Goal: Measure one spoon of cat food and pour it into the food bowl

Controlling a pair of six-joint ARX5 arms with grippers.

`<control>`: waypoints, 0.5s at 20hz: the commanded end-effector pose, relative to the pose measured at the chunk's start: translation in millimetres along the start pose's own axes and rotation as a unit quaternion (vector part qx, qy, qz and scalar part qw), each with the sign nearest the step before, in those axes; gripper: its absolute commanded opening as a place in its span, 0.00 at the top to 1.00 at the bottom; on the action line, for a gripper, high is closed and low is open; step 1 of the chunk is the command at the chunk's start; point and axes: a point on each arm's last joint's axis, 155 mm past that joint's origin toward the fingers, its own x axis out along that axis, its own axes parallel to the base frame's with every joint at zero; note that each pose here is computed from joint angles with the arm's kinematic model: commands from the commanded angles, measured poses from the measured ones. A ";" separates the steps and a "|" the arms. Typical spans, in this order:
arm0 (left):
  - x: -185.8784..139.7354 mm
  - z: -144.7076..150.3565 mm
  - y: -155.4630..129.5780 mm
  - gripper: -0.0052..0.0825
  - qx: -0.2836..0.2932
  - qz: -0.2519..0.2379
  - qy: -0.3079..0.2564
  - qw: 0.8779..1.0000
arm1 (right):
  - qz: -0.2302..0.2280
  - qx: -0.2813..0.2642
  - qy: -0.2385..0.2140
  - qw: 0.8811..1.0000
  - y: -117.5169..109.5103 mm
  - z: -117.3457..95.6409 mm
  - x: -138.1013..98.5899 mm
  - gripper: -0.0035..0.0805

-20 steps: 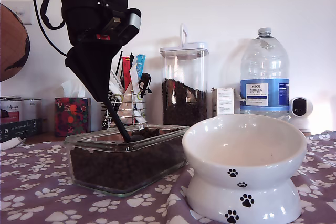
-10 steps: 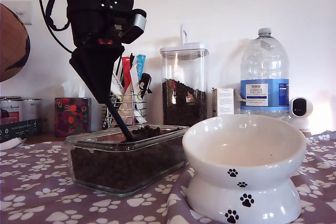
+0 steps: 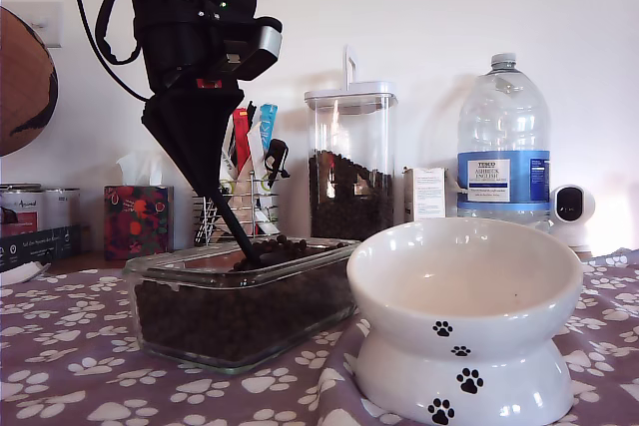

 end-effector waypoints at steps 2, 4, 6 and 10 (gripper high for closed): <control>19.0 -0.5 4.3 0.97 -0.006 -0.003 0.016 1.000 | 0.002 -0.003 -0.002 1.000 1.4 1.7 0.5 0.97; 20.5 -3.3 3.0 0.97 -0.013 -0.007 0.020 1.000 | 0.002 -0.003 -0.002 1.000 1.4 1.8 0.5 0.97; 24.6 -8.2 -2.3 0.97 -0.015 -0.020 0.028 0.999 | 0.002 -0.003 -0.002 1.000 1.4 1.8 0.5 0.97; 37.2 -27.9 -12.0 0.96 -0.027 -0.043 0.061 0.997 | 0.002 -0.003 -0.002 1.000 1.4 1.7 0.5 0.97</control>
